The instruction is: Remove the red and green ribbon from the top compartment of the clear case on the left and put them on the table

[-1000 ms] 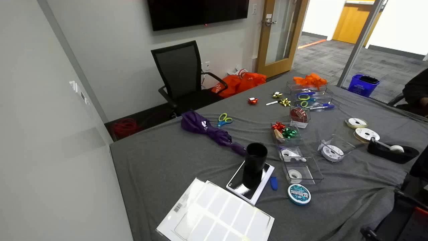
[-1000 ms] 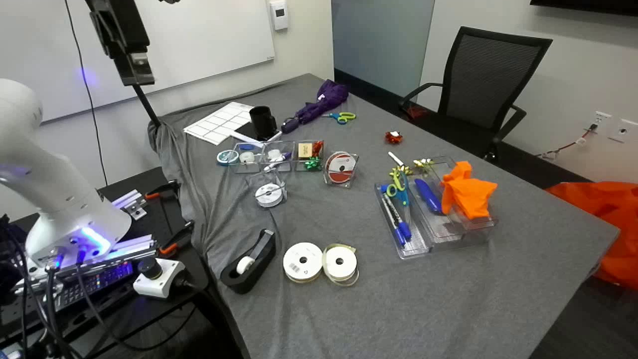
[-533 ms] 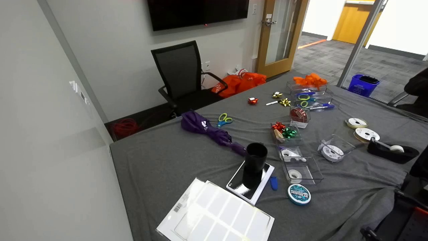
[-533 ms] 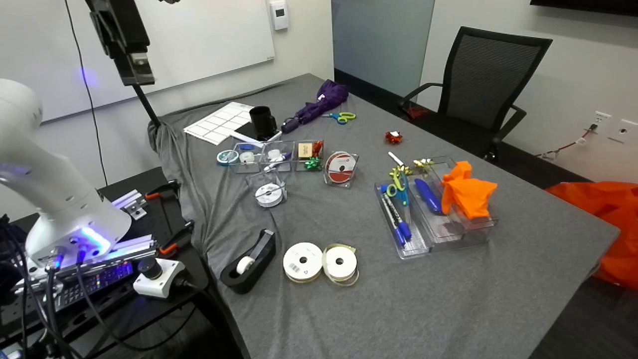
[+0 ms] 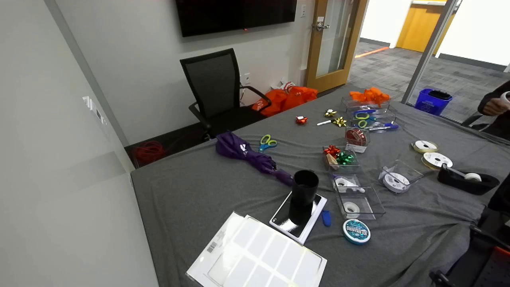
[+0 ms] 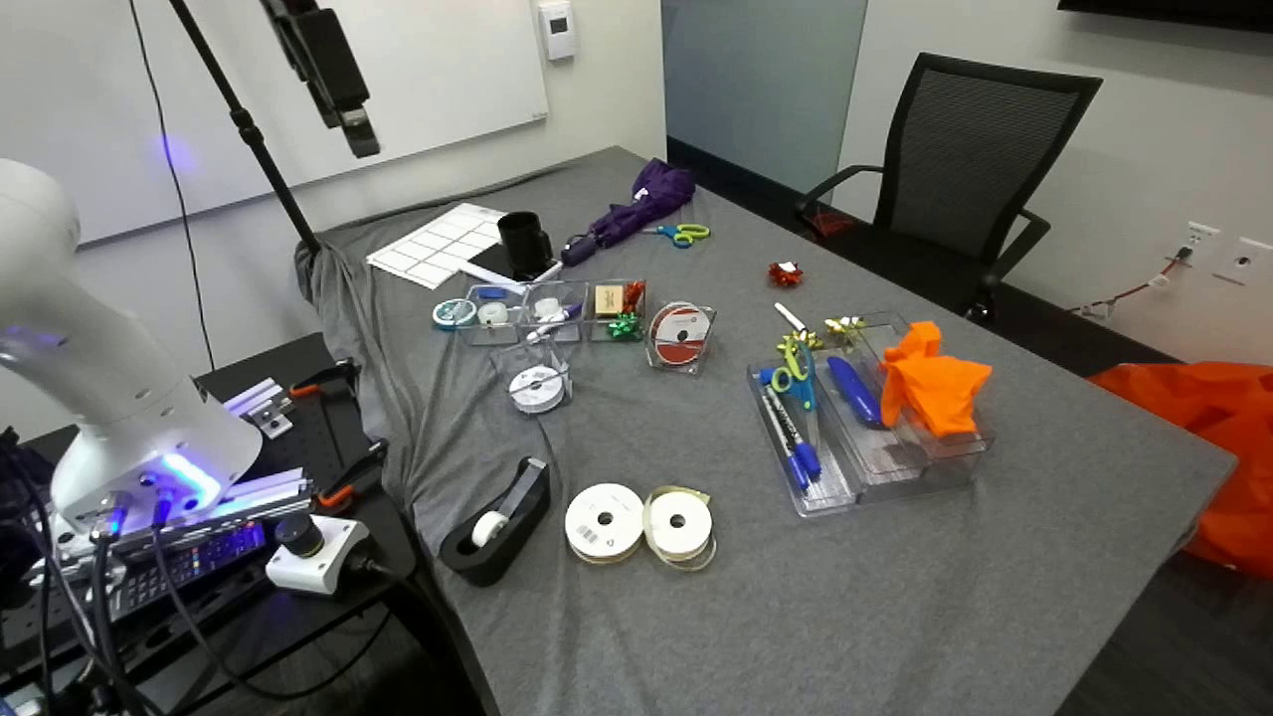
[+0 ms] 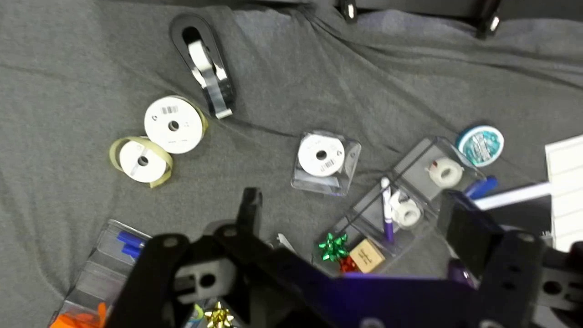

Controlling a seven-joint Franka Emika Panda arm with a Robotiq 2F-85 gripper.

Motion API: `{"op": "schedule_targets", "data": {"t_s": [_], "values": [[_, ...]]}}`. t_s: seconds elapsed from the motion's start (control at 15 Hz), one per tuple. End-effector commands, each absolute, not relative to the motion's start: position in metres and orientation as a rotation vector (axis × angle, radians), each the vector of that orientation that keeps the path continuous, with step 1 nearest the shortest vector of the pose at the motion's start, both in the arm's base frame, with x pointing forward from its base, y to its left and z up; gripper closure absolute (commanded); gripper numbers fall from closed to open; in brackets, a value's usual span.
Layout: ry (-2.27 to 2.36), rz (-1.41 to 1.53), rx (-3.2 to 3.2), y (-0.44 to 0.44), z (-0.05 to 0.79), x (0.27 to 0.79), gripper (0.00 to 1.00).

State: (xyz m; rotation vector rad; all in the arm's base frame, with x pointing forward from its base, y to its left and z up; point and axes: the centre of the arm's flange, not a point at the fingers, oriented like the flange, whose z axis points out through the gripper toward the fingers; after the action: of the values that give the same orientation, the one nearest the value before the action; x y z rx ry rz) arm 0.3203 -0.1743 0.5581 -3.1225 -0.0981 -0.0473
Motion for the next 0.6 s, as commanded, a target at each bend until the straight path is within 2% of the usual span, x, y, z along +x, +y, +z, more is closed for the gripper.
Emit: {"op": "schedule_targets", "data": {"t_s": [0.0, 0.13, 0.2, 0.53], "values": [[0.034, -0.167, -3.027, -0.188, 0.562, 0.375, 0.0], [0.126, -0.26, -2.987, -0.193, 0.561, 0.399, 0.0], [0.058, -0.217, -3.02, -0.183, 0.56, 0.368, 0.0], [0.11, -0.235, -3.005, -0.188, 0.556, 0.391, 0.0]]}}
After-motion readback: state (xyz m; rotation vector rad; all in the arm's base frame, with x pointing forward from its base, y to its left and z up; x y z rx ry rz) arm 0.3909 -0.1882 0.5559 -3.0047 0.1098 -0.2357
